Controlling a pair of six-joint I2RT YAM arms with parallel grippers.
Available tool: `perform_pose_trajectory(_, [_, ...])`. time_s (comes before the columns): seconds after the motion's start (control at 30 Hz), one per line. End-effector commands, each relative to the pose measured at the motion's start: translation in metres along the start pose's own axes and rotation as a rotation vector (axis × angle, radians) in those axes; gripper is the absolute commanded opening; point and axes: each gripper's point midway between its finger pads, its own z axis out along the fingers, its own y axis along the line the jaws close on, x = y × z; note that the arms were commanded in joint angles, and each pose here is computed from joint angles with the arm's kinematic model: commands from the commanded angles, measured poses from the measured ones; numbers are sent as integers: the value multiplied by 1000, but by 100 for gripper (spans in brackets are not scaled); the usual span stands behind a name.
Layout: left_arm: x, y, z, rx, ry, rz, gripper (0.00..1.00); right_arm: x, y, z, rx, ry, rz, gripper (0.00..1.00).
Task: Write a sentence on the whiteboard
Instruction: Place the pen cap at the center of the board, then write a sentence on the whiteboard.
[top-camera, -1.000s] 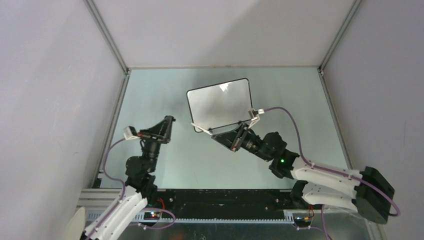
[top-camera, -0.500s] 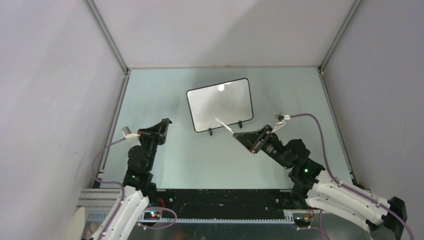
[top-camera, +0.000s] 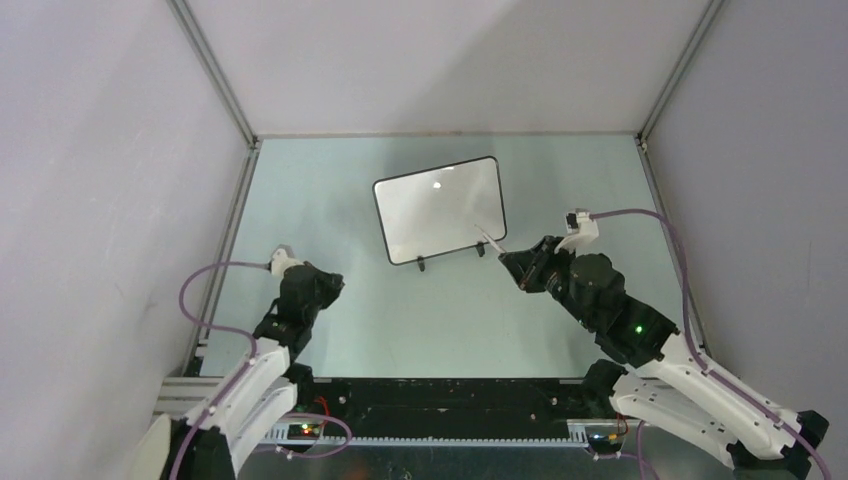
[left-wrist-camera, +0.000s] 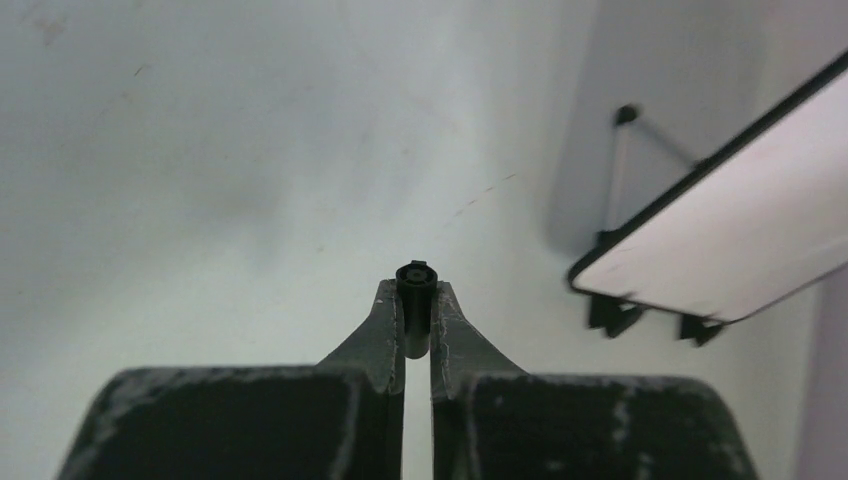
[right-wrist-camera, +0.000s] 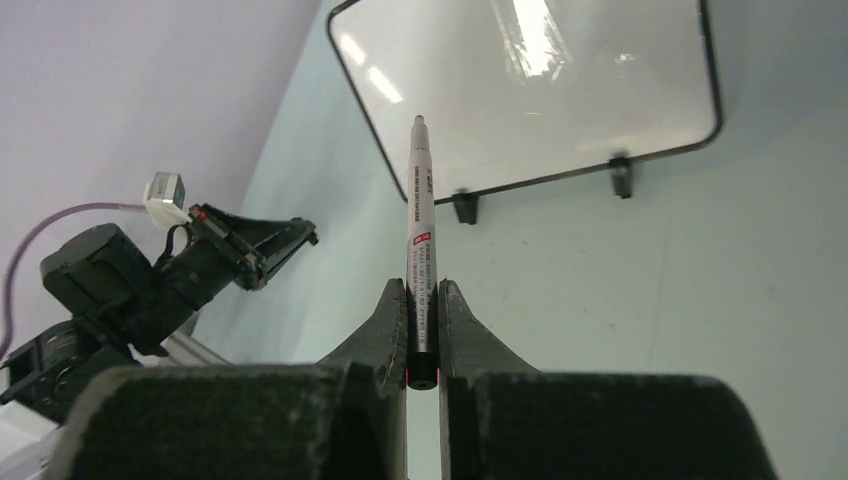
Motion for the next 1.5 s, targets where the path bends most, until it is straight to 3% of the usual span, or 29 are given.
perform_pose_trajectory(0.0, [-3, -3, 6, -29, 54, 159, 0, -13, -19, -6, 191, 6, -27, 0])
perform_pose_trajectory(0.1, [-4, -5, 7, -66, 94, 210, 0, -6, -24, -7, 300, 41, -4, 0])
perform_pose_trajectory(0.23, [-3, -6, 8, -95, 147, 264, 15, -3, -14, -9, 256, 101, -12, 0])
perform_pose_trajectory(0.27, [-1, -7, 9, -96, 159, 266, 22, -1, -10, -9, 217, 127, 4, 0])
perform_pose_trajectory(0.33, [4, -8, 10, -87, 182, 264, 27, -1, 8, -12, 61, 151, -5, 0])
perform_pose_trajectory(0.5, [11, -6, 13, -87, 216, 264, 28, 0, 37, -27, -290, 165, -51, 0])
perform_pose_trajectory(0.67, [12, -4, 12, -93, 221, 277, 29, -8, 27, -31, -328, 175, -3, 0])
perform_pose_trajectory(0.73, [5, -9, 10, -80, 195, 283, 38, -5, 27, -28, -351, 211, 5, 0])
perform_pose_trajectory(0.9, [-13, -48, -1, 105, 109, 273, 73, 7, 31, -19, -420, 308, 24, 0])
perform_pose_trajectory(1.1, [-20, -87, -9, 356, 65, 227, 98, 1, 25, -11, -383, 294, -13, 0])
perform_pose_trajectory(1.33, [-30, -118, -6, 547, 39, 227, 99, -28, 18, -7, -313, 142, -50, 0])
perform_pose_trajectory(1.47, [-55, -139, -7, 653, -84, 323, 100, -36, 15, 1, -288, 130, -77, 0])
